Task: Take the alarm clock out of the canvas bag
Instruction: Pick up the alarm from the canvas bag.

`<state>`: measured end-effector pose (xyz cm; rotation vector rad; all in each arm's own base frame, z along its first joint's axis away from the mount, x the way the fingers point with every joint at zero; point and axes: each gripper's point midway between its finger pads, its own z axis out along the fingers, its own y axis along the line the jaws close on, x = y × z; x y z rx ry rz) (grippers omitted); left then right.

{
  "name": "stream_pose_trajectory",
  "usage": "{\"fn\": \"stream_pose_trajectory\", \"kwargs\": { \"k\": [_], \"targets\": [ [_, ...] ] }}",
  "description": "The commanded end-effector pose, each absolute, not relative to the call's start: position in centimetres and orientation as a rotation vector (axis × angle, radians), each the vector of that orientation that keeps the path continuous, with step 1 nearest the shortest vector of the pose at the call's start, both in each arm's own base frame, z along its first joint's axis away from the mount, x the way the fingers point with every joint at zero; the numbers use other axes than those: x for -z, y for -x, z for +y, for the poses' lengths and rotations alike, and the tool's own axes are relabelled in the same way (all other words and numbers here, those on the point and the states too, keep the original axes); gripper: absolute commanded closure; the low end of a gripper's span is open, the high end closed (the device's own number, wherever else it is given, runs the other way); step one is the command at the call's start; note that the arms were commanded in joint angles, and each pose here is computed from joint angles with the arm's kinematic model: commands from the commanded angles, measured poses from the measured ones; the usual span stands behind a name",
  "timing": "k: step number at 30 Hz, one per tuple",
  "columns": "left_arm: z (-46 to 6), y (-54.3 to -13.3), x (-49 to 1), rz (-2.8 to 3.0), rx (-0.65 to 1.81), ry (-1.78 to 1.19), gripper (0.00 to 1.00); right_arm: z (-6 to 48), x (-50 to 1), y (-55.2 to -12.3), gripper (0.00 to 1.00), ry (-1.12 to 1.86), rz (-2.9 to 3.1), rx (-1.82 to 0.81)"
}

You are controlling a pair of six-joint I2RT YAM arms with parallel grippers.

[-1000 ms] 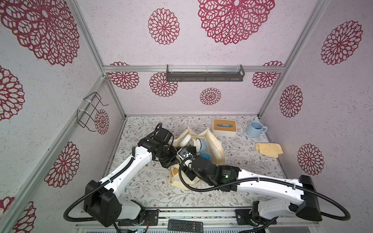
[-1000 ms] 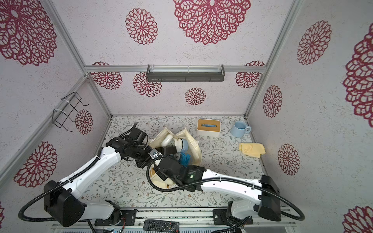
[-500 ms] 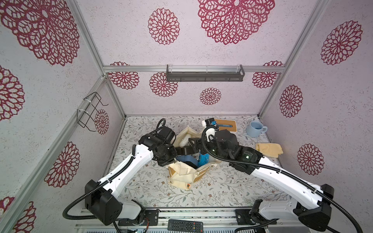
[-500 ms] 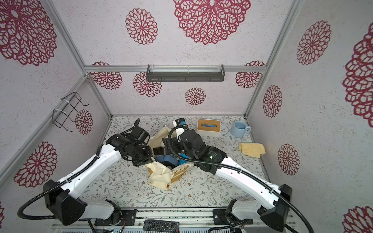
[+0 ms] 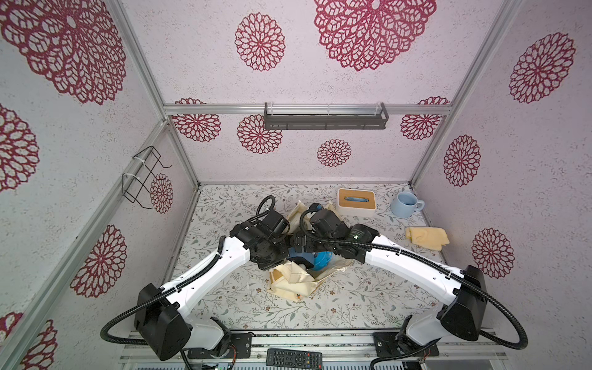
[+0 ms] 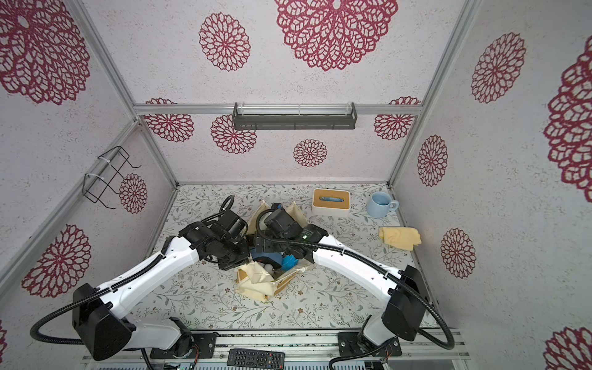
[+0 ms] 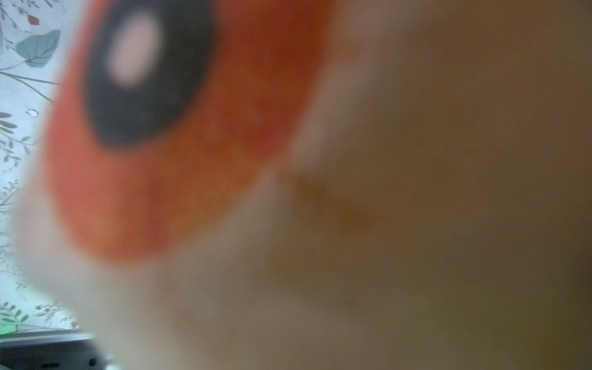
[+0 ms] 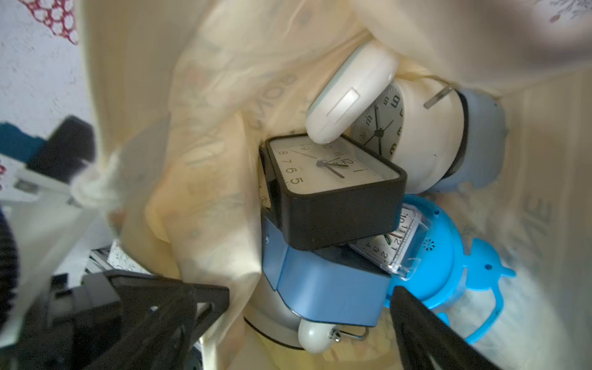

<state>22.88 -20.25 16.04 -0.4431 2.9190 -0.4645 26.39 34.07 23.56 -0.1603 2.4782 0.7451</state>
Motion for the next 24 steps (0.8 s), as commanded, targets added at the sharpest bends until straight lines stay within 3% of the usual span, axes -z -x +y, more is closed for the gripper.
{"fn": "stream_pose_trajectory", "kwargs": {
  "k": [1, 11, 24],
  "targets": [
    [-19.0, -20.6, -13.7, 3.019, 0.319, 0.463, 1.0, 33.9, -24.7, -26.0, 0.03, -0.132, 2.555, -0.902],
    [-19.6, -19.5, -12.8, 3.04, 0.283, 0.406, 1.0, 33.6, -21.9, -28.0, 0.02, -0.783, 2.45, -1.203],
    [-19.7, -19.3, -12.7, 3.041, 0.269, 0.368, 1.0, 32.3, -16.9, -30.5, 0.04, -1.001, 2.336, -1.142]
  ]
}}
